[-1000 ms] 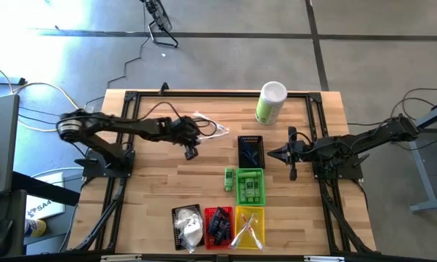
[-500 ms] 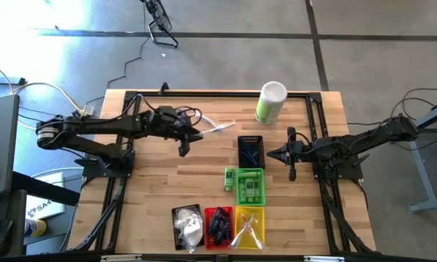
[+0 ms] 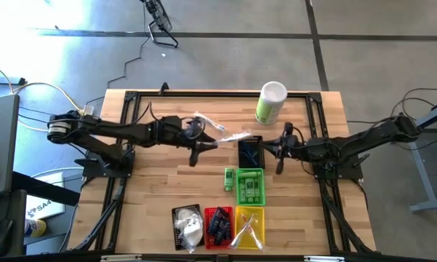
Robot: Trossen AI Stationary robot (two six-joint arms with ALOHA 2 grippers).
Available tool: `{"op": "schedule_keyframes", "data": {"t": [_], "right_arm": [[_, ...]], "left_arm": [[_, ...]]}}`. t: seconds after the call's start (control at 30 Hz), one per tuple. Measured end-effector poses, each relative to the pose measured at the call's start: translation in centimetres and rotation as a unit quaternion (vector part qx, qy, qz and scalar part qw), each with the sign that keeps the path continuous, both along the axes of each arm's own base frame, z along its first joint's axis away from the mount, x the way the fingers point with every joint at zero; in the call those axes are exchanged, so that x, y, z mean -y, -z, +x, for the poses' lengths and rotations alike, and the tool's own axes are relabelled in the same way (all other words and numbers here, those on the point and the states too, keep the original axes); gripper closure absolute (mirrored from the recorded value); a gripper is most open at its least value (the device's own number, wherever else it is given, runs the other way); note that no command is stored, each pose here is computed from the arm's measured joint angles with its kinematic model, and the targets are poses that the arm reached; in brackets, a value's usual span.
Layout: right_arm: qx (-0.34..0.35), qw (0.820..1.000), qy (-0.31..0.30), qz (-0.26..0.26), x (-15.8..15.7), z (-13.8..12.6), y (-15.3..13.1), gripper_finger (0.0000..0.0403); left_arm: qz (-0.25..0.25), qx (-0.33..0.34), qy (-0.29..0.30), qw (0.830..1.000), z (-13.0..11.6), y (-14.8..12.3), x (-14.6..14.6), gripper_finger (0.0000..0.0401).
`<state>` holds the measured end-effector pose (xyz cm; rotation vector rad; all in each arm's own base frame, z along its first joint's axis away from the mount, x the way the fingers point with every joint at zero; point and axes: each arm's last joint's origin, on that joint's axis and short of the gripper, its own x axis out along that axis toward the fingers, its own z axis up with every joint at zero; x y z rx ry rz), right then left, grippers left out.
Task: Pick & Place Travel size toiletries
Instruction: Put the blue toothbrush into the yellow bin
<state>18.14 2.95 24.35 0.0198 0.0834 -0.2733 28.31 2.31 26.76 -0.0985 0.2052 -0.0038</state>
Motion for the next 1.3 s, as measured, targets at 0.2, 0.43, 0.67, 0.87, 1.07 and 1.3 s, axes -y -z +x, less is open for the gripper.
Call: {"op": "schedule_keyframes", "data": {"t": [0.2,0.43,0.67,0.87,1.07,1.3], "right_arm": [[0.002,1.000,0.018,0.014,0.5,1.5,0.8,0.0326],[0.076,0.996,-0.028,0.030,0.7,3.8,0.8,0.0226],[0.109,0.992,-0.039,0.044,1.2,5.6,2.0,0.0191],[0.144,0.983,-0.104,0.042,1.3,6.4,2.2,0.0194],[0.169,0.979,-0.104,0.040,1.3,6.5,2.0,0.0198],[0.170,0.979,-0.101,0.040,1.3,6.5,2.0,0.0198]], "left_arm": [[0.029,0.019,0.016,0.999,0.2,-0.3,1.3,0.0318],[0.029,0.016,0.010,0.999,0.2,-0.3,1.2,0.0318],[0.028,0.012,0.010,0.999,0.2,-0.2,1.2,0.0318],[0.028,0.012,0.010,0.999,0.2,-0.2,1.2,0.0318],[0.027,0.008,0.010,1.000,0.2,-0.1,1.2,0.0318],[0.009,0.000,0.008,1.000,1.4,1.4,1.2,0.0318]]}}
